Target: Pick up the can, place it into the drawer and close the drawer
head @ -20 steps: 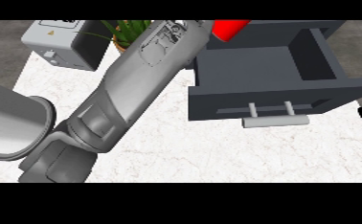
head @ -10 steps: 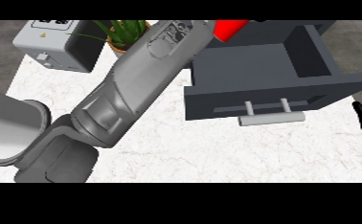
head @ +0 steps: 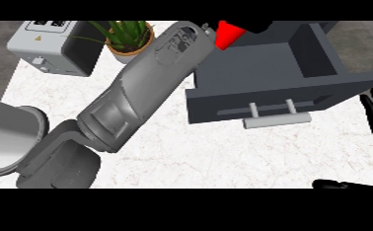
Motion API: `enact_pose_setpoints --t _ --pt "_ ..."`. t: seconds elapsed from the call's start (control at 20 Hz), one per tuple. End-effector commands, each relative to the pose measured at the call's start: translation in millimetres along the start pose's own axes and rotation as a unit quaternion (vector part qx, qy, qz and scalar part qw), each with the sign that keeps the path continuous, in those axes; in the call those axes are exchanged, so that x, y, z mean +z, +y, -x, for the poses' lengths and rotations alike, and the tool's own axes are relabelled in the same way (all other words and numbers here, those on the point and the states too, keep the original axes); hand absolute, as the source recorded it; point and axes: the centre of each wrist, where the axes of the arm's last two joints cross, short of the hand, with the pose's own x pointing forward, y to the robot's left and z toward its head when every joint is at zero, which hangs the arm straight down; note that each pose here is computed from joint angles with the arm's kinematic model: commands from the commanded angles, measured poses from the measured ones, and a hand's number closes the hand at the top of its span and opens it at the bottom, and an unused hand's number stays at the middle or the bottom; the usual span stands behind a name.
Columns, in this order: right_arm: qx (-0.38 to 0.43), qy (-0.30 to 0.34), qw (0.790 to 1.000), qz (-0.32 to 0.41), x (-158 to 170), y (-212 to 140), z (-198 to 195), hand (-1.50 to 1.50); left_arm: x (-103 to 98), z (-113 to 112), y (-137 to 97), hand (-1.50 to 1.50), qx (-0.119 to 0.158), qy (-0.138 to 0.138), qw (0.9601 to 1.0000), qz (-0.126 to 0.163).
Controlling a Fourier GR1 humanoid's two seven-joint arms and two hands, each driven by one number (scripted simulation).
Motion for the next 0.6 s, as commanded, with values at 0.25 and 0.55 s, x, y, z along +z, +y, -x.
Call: enact_pose_setpoints --t 0.25,0.55 --pt "0.003 -0.009 1.000 -0.003 2 -1 2 -1.50 4 23 -1 1.50 -0.034 -0.011 0.9993 -0.010" --pt "-0.001 -0.005 1.000 -0.020 3 7 10 -1.50 0 33 4 -1.50 -0.034 0.007 0.9986 -0.040"
